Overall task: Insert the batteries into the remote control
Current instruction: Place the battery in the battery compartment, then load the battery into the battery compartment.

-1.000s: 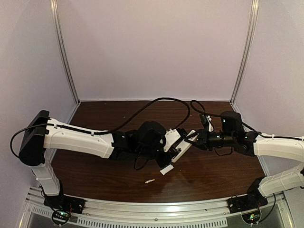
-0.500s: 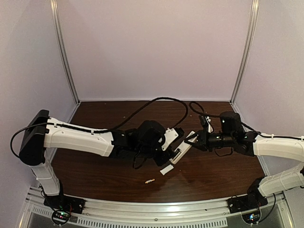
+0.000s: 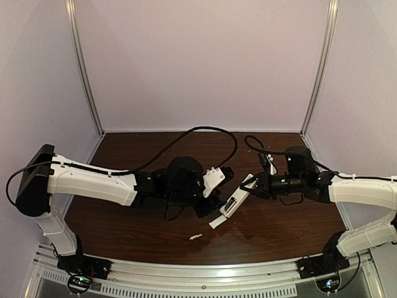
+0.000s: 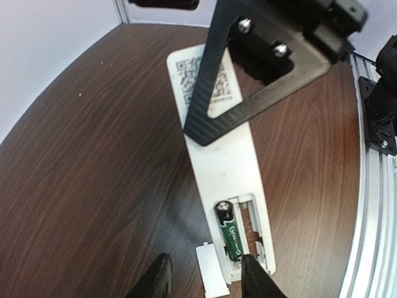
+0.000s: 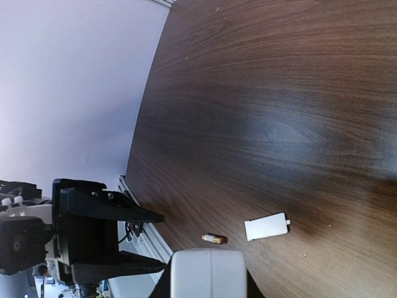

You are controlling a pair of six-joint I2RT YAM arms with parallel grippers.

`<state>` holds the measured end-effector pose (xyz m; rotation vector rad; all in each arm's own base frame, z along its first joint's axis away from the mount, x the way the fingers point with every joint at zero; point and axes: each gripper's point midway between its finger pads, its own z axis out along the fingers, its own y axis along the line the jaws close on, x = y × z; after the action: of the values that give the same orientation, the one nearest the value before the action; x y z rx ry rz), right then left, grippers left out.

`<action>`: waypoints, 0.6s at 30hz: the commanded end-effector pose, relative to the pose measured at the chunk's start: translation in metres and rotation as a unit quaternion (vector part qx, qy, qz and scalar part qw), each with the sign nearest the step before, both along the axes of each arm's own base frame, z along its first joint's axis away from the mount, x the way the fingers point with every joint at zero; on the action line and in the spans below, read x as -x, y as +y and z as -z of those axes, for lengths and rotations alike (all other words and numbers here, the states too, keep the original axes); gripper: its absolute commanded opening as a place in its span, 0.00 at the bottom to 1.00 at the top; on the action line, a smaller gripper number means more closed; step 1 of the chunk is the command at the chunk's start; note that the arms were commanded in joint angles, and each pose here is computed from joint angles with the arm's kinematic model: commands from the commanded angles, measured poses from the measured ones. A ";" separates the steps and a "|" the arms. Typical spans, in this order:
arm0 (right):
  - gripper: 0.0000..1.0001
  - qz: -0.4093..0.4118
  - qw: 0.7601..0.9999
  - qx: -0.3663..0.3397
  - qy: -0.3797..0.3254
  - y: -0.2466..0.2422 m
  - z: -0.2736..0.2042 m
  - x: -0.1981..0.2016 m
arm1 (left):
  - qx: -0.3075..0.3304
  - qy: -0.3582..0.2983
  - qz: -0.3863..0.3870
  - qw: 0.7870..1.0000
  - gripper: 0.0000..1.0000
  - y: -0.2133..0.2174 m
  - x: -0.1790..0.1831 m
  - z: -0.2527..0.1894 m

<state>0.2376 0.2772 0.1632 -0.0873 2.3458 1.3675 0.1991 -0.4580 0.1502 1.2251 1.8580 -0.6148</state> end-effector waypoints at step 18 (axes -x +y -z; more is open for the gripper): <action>0.00 -0.104 0.995 -0.009 0.004 0.025 -0.011 0.025 | 0.013 -0.213 0.245 0.946 0.32 0.013 0.057 -0.038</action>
<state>0.2186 0.2922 0.1628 -0.2387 2.4087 1.4508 0.1467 -0.4346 0.1704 1.6610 1.3038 -0.5816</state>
